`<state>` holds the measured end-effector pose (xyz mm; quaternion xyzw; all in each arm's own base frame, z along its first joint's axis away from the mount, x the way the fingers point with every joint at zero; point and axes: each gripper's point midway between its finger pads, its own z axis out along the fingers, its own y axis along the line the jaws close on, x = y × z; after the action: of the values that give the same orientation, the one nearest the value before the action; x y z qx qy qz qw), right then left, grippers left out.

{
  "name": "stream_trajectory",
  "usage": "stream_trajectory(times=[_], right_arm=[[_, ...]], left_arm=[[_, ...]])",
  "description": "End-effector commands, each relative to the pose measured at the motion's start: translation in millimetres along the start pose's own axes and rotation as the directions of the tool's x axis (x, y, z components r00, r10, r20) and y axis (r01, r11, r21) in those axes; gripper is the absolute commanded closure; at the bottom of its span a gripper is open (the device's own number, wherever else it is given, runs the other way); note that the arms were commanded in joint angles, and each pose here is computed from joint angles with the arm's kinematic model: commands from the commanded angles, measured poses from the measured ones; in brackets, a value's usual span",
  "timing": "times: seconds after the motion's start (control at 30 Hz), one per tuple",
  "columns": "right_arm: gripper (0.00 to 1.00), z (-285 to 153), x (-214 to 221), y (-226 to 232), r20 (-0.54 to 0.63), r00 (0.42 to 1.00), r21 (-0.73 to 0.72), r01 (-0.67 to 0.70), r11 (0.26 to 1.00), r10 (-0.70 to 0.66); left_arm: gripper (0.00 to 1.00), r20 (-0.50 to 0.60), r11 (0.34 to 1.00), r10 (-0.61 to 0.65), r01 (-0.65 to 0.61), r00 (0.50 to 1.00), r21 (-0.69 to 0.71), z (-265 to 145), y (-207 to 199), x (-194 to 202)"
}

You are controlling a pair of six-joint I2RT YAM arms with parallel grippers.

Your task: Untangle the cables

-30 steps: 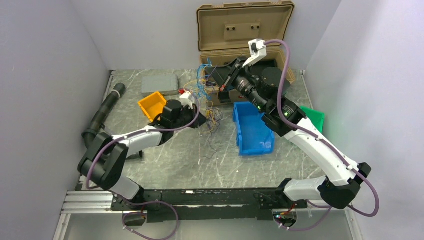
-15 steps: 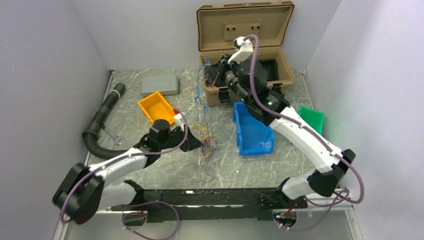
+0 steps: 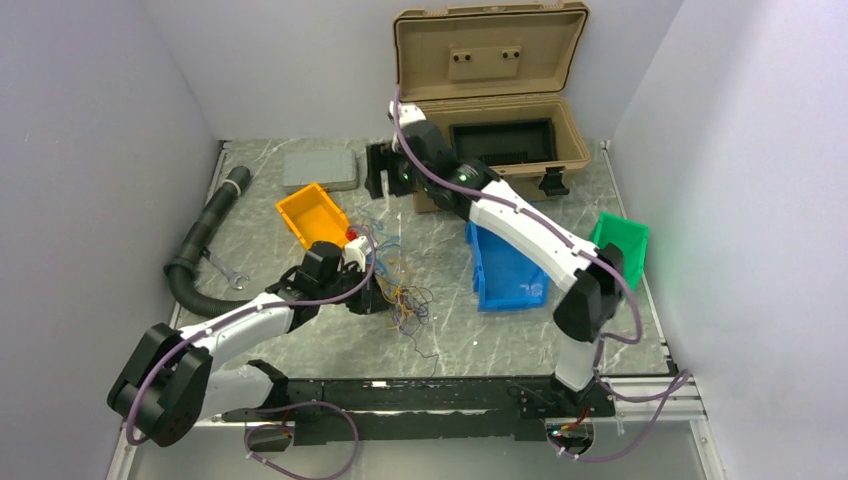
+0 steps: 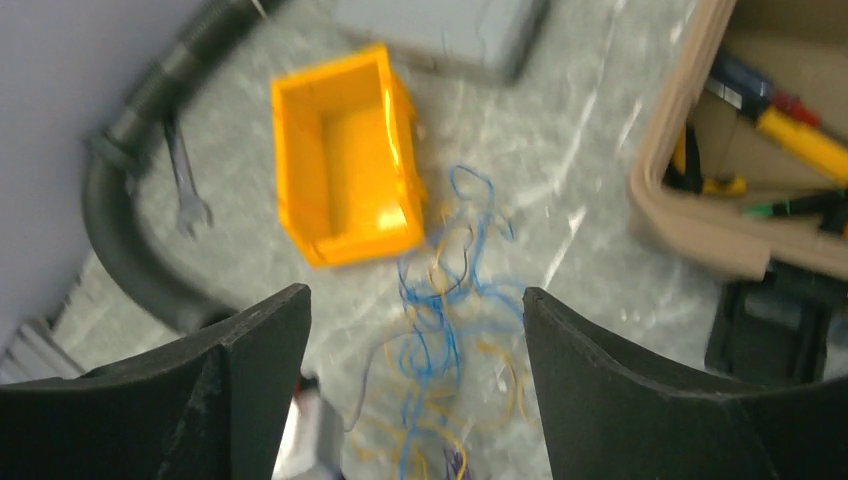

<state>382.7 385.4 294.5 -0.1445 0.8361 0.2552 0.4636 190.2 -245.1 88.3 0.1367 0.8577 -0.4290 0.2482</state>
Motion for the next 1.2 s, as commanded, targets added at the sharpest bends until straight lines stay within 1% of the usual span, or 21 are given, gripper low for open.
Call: stream_trajectory(times=[0.0, 0.03, 0.07, 0.17, 0.27, 0.37, 0.4, 0.47, 0.63, 0.8, 0.97, 1.17], right_arm=[[0.21, -64, 17, -18, 0.001, 1.0, -0.013, -0.024, 1.0, 0.024], [0.21, -74, 30, -25, -0.009, 0.999, -0.011, -0.04, 0.999, 0.04], [0.21, -80, 57, -37, -0.046, 0.997, 0.001, -0.057, 0.998, 0.057], [0.23, -112, 86, -49, -0.047, 0.996, -0.038, -0.078, 0.996, 0.076], [0.25, -134, 122, -51, -0.09, 0.993, -0.103, -0.083, 0.991, 0.074], [0.27, -138, 154, -58, -0.129, 0.988, -0.115, -0.1, 0.988, 0.085], [0.28, -136, 168, -61, -0.152, 0.984, -0.114, -0.114, 0.987, 0.096], [0.3, -134, 183, -58, -0.173, 0.979, -0.145, -0.136, 0.98, 0.11], [0.38, -122, 207, -52, -0.225, 0.964, -0.186, -0.187, 0.965, 0.144], [0.38, -106, 234, -43, -0.296, 0.946, -0.192, -0.193, 0.962, 0.131], [0.39, -86, 253, -55, -0.334, 0.934, -0.11, -0.174, 0.979, 0.128], [0.4, -69, 270, -68, -0.346, 0.927, -0.036, -0.168, 0.985, 0.145]], left_arm=[[1.0, 0.028, 0.994, 0.026, -0.029, 0.999, 0.11, 2, -23, -25], [1.0, 0.024, 0.994, 0.03, -0.033, 0.999, 0.105, 3, -22, -27], [1.0, 0.019, 0.995, 0.033, -0.034, 0.999, 0.097, 4, -20, -27], [1.0, 0.009, 0.994, 0.047, -0.048, 0.999, 0.099, 5, -18, -30], [1.0, 0.001, 0.993, 0.056, -0.055, 0.998, 0.108, 6, -19, -30], [1.0, 0.007, 0.994, 0.057, -0.057, 0.998, 0.095, 5, -16, -33], [1.0, 0.011, 0.995, 0.054, -0.055, 0.998, 0.088, 5, -14, -35], [1.0, 0.016, 0.996, 0.046, -0.047, 0.999, 0.071, 4, -10, -37], [1.0, 0.011, 0.999, 0.037, -0.037, 0.999, 0.024, 6, 4, -34], [1.0, 0.003, 1.0, 0.012, -0.012, 1.0, 0.028, 12, 14, -28], [1.0, -0.002, 1.0, -0.012, 0.012, 1.0, 0.003, 14, 25, -24], [1.0, -0.006, 0.998, -0.034, 0.033, 0.999, -0.061, 13, 40, -20]])
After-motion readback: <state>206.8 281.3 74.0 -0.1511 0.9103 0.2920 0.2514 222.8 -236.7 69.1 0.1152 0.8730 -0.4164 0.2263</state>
